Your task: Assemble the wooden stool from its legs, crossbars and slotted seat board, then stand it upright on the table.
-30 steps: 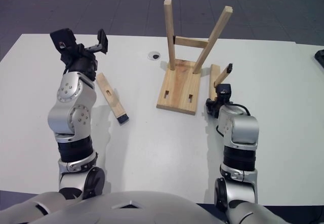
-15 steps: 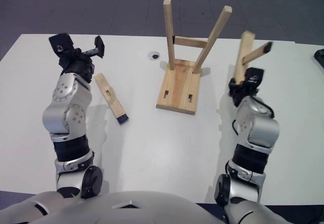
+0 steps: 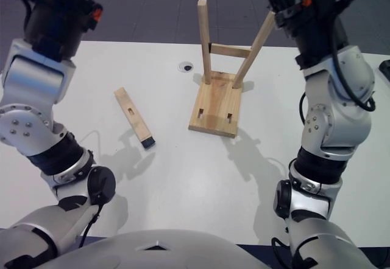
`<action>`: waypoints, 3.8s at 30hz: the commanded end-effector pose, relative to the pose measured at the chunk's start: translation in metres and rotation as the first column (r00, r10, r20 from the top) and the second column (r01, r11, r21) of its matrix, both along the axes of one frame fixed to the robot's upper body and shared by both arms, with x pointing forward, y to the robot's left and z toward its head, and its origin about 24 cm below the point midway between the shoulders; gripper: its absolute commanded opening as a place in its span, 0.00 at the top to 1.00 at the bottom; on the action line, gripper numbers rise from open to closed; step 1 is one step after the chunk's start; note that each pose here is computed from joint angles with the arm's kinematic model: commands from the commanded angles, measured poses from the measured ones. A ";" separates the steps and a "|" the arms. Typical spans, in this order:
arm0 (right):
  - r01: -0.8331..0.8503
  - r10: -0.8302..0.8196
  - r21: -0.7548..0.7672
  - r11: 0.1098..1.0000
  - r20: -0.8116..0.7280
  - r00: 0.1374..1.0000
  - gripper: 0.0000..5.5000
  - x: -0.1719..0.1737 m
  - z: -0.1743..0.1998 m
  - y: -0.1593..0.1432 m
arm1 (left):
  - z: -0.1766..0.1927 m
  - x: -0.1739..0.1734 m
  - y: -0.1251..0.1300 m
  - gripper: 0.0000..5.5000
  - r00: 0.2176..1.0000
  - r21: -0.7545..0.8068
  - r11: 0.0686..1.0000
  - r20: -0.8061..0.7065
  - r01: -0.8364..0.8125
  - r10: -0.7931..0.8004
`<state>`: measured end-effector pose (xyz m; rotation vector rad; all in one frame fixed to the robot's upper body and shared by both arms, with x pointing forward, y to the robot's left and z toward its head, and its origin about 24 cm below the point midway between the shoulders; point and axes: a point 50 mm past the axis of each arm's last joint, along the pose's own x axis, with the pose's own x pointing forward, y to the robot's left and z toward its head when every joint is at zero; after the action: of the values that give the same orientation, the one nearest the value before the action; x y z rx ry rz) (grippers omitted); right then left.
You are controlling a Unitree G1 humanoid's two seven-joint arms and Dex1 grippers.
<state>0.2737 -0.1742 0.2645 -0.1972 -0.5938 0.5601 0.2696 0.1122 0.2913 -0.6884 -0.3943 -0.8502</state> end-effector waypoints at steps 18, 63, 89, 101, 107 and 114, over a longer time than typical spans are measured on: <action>-0.143 0.114 -0.217 0.965 -0.142 0.983 0.62 -0.012 -0.067 0.027 | -0.004 0.019 -0.005 0.37 0.984 -0.029 0.998 -0.162 0.064 -0.068; -0.312 -0.161 -0.659 0.684 -0.554 0.817 0.02 -0.032 -0.199 -0.053 | -0.101 0.010 -0.010 0.81 0.832 0.182 0.900 -0.342 -0.397 0.437; -0.266 -0.037 -0.262 0.928 -0.773 0.633 0.02 -0.022 -0.219 -0.018 | -0.137 0.021 -0.030 0.81 0.765 0.327 0.849 -0.379 -0.415 0.520; -0.030 0.103 0.118 0.993 -0.677 0.729 0.02 -0.020 -0.166 -0.061 | -0.107 0.018 -0.035 0.81 0.810 0.236 0.873 -0.329 -0.426 0.485; 0.224 -0.354 -0.274 0.935 -0.706 0.614 0.02 0.003 -0.200 -0.076 | -0.116 0.017 -0.034 0.81 0.792 0.266 0.863 -0.347 -0.429 0.502; 0.313 -0.453 -0.329 0.891 -0.693 0.561 0.02 0.009 -0.221 -0.066 | -0.124 0.020 -0.038 0.81 0.791 0.291 0.861 -0.350 -0.417 0.501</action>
<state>0.2817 -0.2377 0.0437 -0.2154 0.3417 0.2395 0.2906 0.0787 0.1709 -0.5163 -0.0822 -0.2444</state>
